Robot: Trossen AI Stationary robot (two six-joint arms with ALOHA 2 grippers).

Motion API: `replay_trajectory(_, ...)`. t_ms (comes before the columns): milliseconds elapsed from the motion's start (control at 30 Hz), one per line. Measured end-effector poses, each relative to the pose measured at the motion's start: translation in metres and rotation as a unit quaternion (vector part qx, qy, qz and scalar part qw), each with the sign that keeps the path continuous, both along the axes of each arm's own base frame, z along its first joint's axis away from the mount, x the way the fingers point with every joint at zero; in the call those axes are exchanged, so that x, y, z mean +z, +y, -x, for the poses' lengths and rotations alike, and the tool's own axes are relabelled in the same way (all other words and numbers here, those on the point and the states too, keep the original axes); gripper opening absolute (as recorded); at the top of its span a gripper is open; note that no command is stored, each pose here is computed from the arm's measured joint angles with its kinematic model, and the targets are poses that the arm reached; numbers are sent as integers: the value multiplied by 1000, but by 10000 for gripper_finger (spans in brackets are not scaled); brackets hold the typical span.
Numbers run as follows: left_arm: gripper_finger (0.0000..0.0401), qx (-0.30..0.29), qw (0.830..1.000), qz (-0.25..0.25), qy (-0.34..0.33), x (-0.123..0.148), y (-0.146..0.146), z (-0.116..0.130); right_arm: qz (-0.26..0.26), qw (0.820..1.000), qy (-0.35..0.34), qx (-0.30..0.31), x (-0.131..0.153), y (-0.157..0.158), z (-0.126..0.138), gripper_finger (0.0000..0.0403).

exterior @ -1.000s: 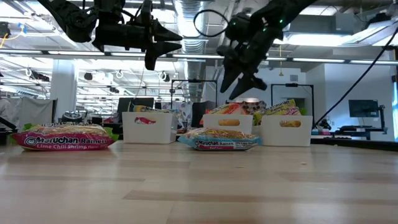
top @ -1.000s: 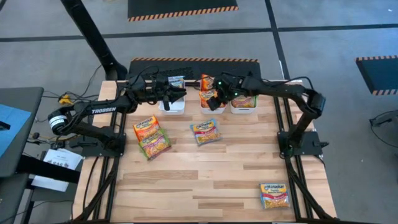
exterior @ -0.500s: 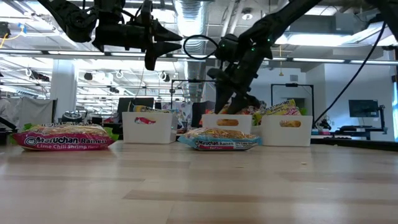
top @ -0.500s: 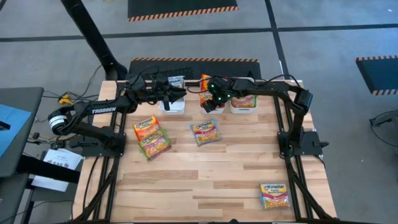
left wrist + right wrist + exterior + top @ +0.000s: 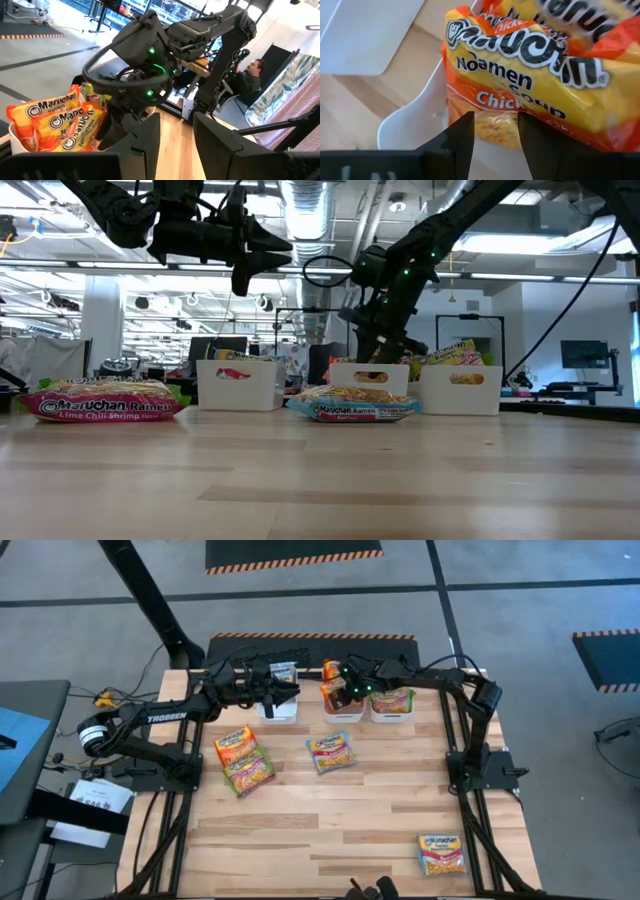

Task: Sort Maruchan noodles
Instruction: Put the orange noodle pack into the middle white bin, then put the blue noodle pack into the left white bin

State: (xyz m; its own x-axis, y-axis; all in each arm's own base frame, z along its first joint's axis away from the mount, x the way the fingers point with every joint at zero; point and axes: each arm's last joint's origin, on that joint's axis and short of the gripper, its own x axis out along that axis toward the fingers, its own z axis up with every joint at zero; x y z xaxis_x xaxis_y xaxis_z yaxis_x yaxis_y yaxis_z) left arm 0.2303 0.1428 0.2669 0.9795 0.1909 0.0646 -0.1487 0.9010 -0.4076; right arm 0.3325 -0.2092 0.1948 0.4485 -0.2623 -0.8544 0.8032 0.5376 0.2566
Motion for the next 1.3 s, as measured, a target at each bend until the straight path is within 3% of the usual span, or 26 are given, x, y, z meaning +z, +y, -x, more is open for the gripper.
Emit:
replay_trajectory(467,104,-3,1000,3,0,0,0,0,-35,996,-63,61,17,11,-5,176)
replay_trajectory(933,104,-34,998,58,-14,1,-2,0,72,979,-155,114,117,31,41,176)
replay_trajectory(1100,104,-59,996,56,-21,7,-6,3,94,966,-159,182,135,42,57,176)
replay_trajectory(1300,104,-64,996,43,-37,17,-10,9,69,967,-148,195,146,59,73,176)
